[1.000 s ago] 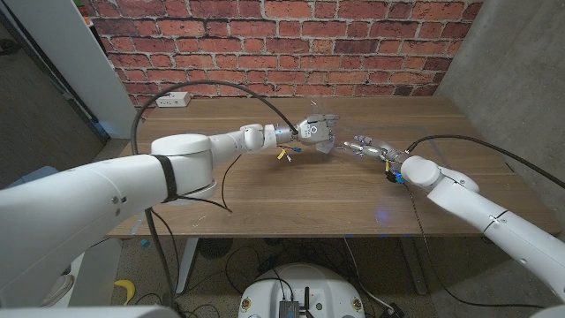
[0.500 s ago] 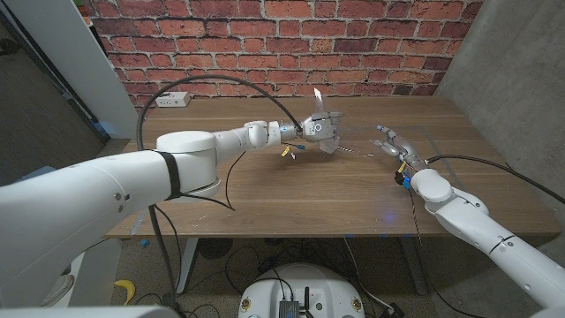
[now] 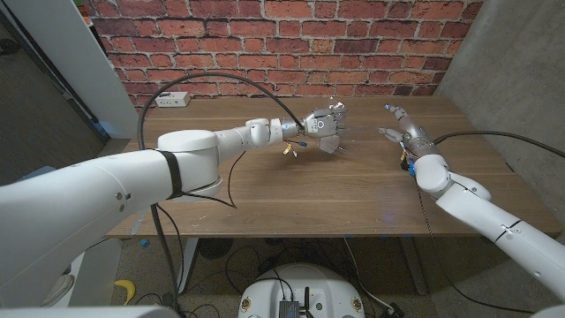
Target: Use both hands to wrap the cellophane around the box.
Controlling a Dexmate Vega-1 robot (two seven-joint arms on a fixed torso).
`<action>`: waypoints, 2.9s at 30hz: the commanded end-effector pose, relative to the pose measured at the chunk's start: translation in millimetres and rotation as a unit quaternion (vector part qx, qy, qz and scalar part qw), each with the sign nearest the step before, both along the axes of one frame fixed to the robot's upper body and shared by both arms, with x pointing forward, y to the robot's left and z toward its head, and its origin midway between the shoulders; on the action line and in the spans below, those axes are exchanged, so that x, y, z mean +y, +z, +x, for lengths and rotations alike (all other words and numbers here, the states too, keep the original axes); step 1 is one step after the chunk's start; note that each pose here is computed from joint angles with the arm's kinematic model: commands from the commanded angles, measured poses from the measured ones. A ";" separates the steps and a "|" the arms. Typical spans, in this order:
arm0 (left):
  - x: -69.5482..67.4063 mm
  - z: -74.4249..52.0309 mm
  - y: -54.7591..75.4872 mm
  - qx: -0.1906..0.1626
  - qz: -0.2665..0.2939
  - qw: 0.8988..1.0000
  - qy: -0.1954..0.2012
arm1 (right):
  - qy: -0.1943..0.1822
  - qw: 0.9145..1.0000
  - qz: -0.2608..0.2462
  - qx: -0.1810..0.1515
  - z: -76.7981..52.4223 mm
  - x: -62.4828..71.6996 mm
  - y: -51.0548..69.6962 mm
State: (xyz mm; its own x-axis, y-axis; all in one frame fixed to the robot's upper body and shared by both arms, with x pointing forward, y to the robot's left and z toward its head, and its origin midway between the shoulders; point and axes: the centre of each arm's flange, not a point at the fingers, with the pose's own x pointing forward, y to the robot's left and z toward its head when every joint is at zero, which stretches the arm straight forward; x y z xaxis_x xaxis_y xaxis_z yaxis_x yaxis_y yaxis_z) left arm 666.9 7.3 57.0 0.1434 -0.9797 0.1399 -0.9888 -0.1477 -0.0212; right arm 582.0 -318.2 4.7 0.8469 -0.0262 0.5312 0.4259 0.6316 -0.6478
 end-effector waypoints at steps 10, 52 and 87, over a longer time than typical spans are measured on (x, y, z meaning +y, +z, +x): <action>-13.2 -5.5 2.9 0.005 0.019 1.000 -0.012 | -0.065 0.960 -0.269 0.036 3.2 45.0 81.9; -22.5 -3.6 9.8 0.008 0.027 1.000 0.008 | 0.038 0.903 -0.428 0.032 14.7 116.1 100.3; -19.6 -15.8 11.3 -0.011 0.033 0.999 -0.041 | -0.060 0.862 -0.489 0.118 52.0 112.0 94.7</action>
